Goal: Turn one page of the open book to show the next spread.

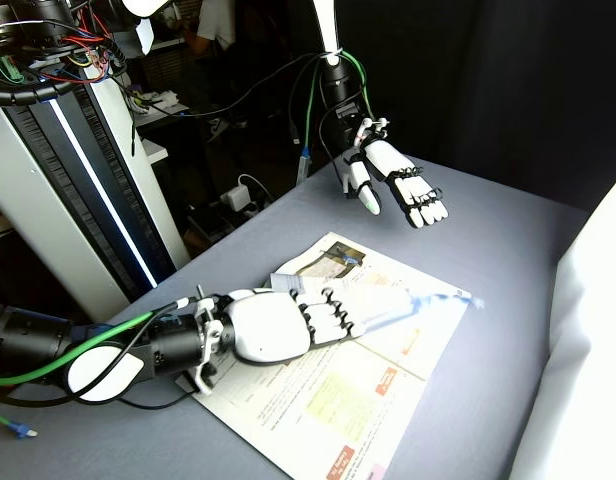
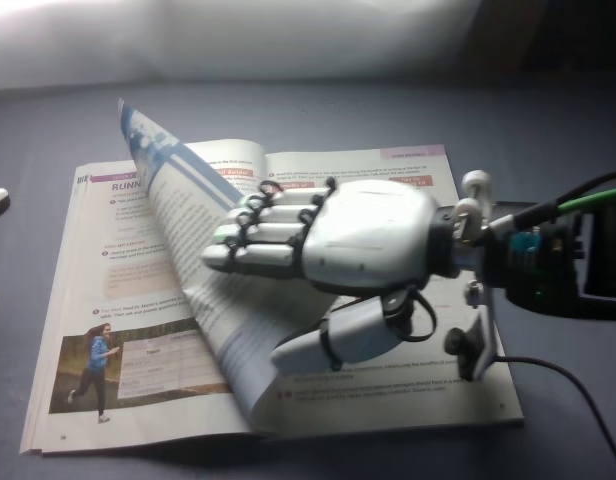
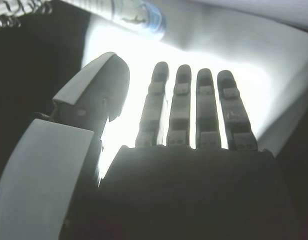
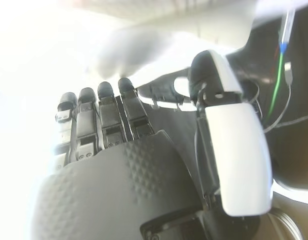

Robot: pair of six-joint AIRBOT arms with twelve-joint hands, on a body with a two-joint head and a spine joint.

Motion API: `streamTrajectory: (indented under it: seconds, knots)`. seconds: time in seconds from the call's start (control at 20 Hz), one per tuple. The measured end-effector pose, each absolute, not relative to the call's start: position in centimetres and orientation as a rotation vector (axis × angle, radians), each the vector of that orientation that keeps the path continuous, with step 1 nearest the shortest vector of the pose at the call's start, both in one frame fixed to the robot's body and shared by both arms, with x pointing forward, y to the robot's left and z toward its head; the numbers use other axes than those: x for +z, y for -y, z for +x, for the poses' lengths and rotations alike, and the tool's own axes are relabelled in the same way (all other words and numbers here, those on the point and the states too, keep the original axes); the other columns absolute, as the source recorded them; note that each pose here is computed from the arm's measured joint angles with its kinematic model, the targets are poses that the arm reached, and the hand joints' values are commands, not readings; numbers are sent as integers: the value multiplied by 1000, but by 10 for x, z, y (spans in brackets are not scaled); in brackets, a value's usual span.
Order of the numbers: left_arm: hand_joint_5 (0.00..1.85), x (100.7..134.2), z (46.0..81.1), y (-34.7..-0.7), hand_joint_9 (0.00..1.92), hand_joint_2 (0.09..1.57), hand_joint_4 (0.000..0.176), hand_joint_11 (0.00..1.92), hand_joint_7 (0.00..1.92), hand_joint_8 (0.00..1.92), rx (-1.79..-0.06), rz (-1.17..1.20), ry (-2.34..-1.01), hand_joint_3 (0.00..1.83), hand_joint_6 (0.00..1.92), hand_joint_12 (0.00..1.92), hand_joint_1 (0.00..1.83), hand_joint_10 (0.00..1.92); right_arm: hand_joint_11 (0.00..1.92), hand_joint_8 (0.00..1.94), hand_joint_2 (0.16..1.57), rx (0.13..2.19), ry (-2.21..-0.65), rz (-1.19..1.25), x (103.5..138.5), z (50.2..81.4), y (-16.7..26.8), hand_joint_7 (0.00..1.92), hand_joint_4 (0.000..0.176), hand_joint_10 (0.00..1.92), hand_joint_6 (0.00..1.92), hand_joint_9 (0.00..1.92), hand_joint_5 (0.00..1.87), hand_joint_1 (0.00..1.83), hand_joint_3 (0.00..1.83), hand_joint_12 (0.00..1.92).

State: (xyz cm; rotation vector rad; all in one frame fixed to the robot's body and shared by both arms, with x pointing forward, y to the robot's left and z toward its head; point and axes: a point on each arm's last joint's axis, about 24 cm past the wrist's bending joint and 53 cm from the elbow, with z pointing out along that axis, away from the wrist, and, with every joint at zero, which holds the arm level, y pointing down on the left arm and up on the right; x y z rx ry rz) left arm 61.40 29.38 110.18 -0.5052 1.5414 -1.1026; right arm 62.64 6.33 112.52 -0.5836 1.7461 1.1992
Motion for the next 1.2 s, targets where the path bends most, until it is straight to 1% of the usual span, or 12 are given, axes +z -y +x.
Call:
streamTrajectory:
  seconds: [0.1, 0.15, 0.3, 0.35, 0.45, 0.65, 0.8, 0.9, 0.95, 1.0, 1.1, 1.2]
  knots:
    - [74, 1099, 612, -290, 2, 1437, 37, 0, 10, 3, -1109, -499, -1555, 0, 11, 6, 328, 0, 0, 0, 1194, 1239, -1700, -599, 1140, 622, -76, 0, 0, 0, 0, 0, 0, 0, 0, 0]
    - [122, 1099, 613, -290, 0, 1459, 0, 0, 56, 15, -1109, -501, -1555, 0, 28, 0, 65, 0, 0, 0, 1186, 1251, -1683, -604, 1146, 621, -80, 0, 0, 0, 0, 0, 0, 12, 0, 0]
    - [228, 1099, 613, -292, 25, 1473, 0, 53, 121, 10, -1104, -507, -1552, 0, 19, 24, 0, 4, 0, 0, 1170, 1292, -1617, -633, 1168, 614, -94, 0, 0, 0, 0, 0, 0, 25, 0, 0]
    - [155, 1098, 613, -291, 20, 1347, 0, 10, 67, 3, -1107, -509, -1552, 0, 5, 404, 0, 12, 0, 0, 1173, 1318, -1593, -644, 1174, 609, -100, 0, 0, 0, 0, 0, 0, 29, 0, 0]
    - [176, 1094, 612, -290, 70, 1387, 0, 0, 89, 5, -1109, -515, -1559, 4, 6, 572, 0, 14, 0, 0, 1155, 1382, -1538, -671, 1188, 593, -108, 0, 0, 0, 0, 0, 0, 27, 0, 0]
    - [402, 1094, 612, -290, 182, 1447, 0, 0, 266, 15, -1110, -511, -1558, 0, 35, 805, 796, 29, 0, 0, 1156, 1514, -1381, -699, 1232, 566, -110, 0, 0, 0, 0, 0, 0, 24, 0, 0]
    - [379, 1093, 612, -290, 126, 1204, 54, 0, 224, 0, -1109, -516, -1556, 0, 2, 735, 594, 1, 0, 0, 1154, 1533, -1344, -699, 1242, 563, -101, 0, 0, 0, 0, 0, 0, 27, 0, 0]
    - [363, 1094, 612, -290, 124, 1263, 0, 0, 220, 3, -1110, -514, -1556, 2, 0, 739, 528, 7, 0, 0, 1147, 1548, -1316, -698, 1250, 558, -92, 0, 0, 0, 0, 0, 0, 26, 0, 0]
    - [107, 1094, 612, -290, 24, 1324, 0, 0, 64, 0, -1109, -515, -1555, 10, 4, 147, 149, 1, 0, 0, 1154, 1555, -1302, -699, 1254, 555, -87, 0, 0, 0, 0, 0, 0, 24, 0, 0]
    - [284, 1094, 612, -290, 463, 1502, 0, 206, 364, 30, -1108, -514, -1554, 40, 22, 863, 78, 57, 0, 0, 1144, 1558, -1290, -697, 1259, 553, -80, 0, 0, 0, 0, 0, 0, 60, 0, 0]
    - [159, 1095, 612, -291, 29, 1568, 0, 7, 71, 1, -1113, -518, -1546, 50, 8, 110, 131, 6, 0, 0, 1152, 1545, -1278, -686, 1265, 555, -65, 0, 0, 0, 0, 0, 0, 27, 0, 0]
    - [97, 1095, 612, -291, 0, 1487, 46, 0, 3, 1, -1111, -525, -1545, 0, 2, 6, 251, 0, 0, 0, 1148, 1528, -1279, -648, 1271, 562, -54, 0, 0, 0, 0, 0, 0, 32, 0, 0]
